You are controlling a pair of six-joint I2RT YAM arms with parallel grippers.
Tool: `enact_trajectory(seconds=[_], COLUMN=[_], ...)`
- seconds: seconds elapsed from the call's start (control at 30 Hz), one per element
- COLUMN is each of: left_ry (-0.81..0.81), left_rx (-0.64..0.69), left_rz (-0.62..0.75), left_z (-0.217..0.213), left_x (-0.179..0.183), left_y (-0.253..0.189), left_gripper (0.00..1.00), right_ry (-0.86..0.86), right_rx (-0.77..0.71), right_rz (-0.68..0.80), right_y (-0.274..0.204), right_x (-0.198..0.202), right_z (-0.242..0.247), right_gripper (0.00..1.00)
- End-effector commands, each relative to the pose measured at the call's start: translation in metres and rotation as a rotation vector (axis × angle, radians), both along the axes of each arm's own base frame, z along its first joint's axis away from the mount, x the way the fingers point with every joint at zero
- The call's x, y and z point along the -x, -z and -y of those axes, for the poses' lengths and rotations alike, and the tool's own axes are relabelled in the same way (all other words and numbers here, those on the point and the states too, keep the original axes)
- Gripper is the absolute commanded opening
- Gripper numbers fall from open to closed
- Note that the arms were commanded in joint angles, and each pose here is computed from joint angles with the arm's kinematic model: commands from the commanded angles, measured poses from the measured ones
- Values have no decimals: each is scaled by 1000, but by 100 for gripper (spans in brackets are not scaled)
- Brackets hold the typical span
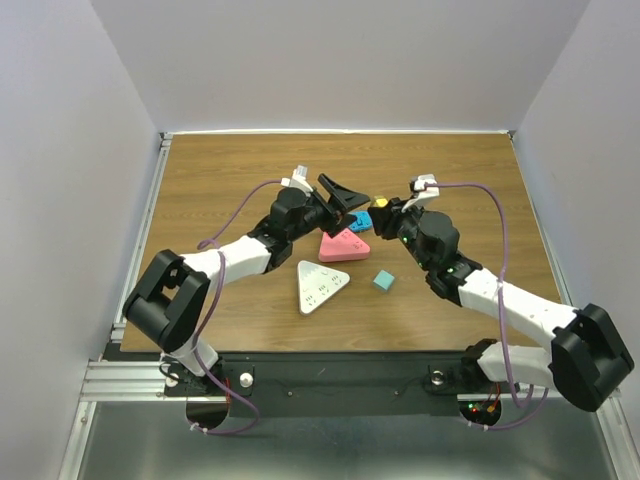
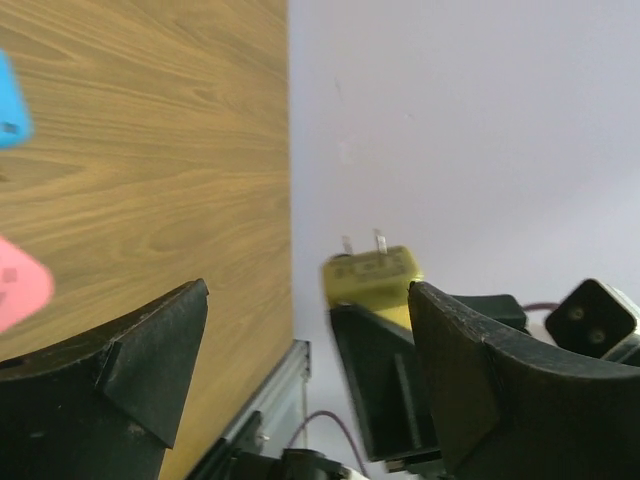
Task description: Insert the plug
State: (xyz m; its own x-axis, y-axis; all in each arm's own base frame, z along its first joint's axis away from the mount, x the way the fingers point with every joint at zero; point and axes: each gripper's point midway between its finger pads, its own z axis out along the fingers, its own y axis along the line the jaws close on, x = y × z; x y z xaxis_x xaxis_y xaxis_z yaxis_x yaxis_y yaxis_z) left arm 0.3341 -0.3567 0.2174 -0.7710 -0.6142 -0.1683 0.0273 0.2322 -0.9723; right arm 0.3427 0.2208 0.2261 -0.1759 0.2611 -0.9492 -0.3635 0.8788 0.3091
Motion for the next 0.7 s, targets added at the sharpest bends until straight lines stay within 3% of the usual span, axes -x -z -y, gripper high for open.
enact_trajectory(seconds=[0.0,0.13,0.3,0.5,0.67], left_ry=[-95,-185,-323,-273,-223], left_rx=[-136,-395,-627,-720,-738], left_rz=[132,144,143,63,11], left_z=[-36,-77,-139,-155,-157], left_x=[-12,-8,12,49,70], left_y=[-8,16,35,77,102], left_gripper=[92,92,92,92,92], right_ry=[43,-36,-165,-277,-268], right_rx=[-1,38,83,113,164], right_rz=[-61,-163,-328,-476,-572], right_y=[-4,31,80,118,136], right_x=[6,19,42,70,82], right_z=[12,3,-21,-48,-43], right_gripper=[0,0,0,0,1])
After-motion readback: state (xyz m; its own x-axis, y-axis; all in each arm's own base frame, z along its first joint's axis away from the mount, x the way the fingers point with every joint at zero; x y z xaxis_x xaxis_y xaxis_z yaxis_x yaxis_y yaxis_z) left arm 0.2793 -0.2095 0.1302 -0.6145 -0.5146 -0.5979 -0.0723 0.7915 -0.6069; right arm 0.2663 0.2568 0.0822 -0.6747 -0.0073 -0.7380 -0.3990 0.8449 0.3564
